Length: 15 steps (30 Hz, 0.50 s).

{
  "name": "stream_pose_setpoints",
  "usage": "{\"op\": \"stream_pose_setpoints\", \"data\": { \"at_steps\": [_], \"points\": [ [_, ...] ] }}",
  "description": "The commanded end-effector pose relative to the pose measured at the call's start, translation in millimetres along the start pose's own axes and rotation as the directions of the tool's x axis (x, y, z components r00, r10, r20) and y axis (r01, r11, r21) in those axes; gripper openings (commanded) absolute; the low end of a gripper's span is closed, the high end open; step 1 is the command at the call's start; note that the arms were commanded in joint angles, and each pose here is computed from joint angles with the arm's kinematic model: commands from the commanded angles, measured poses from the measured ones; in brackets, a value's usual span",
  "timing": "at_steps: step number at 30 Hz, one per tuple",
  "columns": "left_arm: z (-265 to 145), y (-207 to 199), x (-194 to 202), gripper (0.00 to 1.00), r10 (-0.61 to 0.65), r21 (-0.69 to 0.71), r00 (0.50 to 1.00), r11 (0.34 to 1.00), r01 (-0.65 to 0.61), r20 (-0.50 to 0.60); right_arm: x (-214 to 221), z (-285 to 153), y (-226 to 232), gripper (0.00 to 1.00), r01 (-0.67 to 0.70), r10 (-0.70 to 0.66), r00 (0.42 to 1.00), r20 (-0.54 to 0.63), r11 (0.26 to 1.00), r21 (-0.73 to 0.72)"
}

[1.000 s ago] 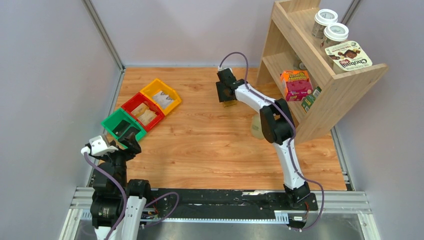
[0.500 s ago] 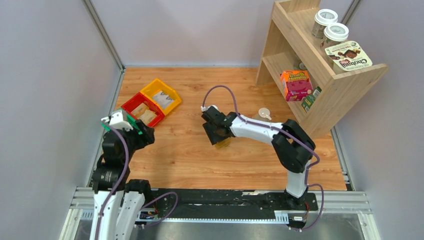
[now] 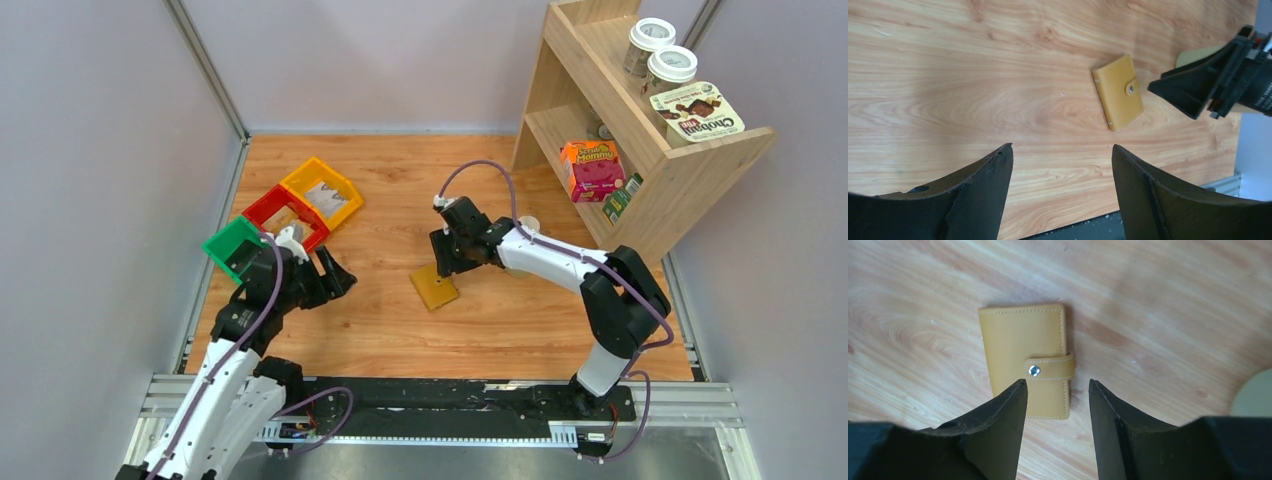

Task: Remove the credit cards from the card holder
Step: Move the card holder to the center of the board.

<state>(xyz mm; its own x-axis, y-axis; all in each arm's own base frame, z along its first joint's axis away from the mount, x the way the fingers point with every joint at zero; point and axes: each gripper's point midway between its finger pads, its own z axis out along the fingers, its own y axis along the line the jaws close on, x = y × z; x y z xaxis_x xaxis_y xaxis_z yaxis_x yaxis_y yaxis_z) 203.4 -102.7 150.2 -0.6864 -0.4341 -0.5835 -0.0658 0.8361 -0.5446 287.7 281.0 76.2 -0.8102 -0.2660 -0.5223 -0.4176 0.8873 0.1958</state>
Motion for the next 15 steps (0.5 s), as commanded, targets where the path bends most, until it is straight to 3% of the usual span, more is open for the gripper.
{"op": "stream_pose_setpoints", "data": {
  "at_steps": [1,9,15],
  "points": [
    [17.3,-22.0,5.2,0.79,-0.054,0.070,0.998,0.996,0.053,0.015,19.8,14.6,20.3,0.50,-0.024,0.021,0.999,-0.032,0.994,-0.104],
    [52.5,-41.5,35.5,0.77,-0.089,0.091,0.996,0.992,0.091,-0.021,43.7,15.3,44.0,0.45,-0.008,0.001,0.999,-0.049,0.988,-0.152],
    [73.3,-42.9,50.3,0.74,-0.086,0.051,0.996,0.995,0.088,-0.033,19.9,-3.1,26.8,0.45,0.032,-0.033,0.998,0.052,0.999,0.019]
  ]
}}
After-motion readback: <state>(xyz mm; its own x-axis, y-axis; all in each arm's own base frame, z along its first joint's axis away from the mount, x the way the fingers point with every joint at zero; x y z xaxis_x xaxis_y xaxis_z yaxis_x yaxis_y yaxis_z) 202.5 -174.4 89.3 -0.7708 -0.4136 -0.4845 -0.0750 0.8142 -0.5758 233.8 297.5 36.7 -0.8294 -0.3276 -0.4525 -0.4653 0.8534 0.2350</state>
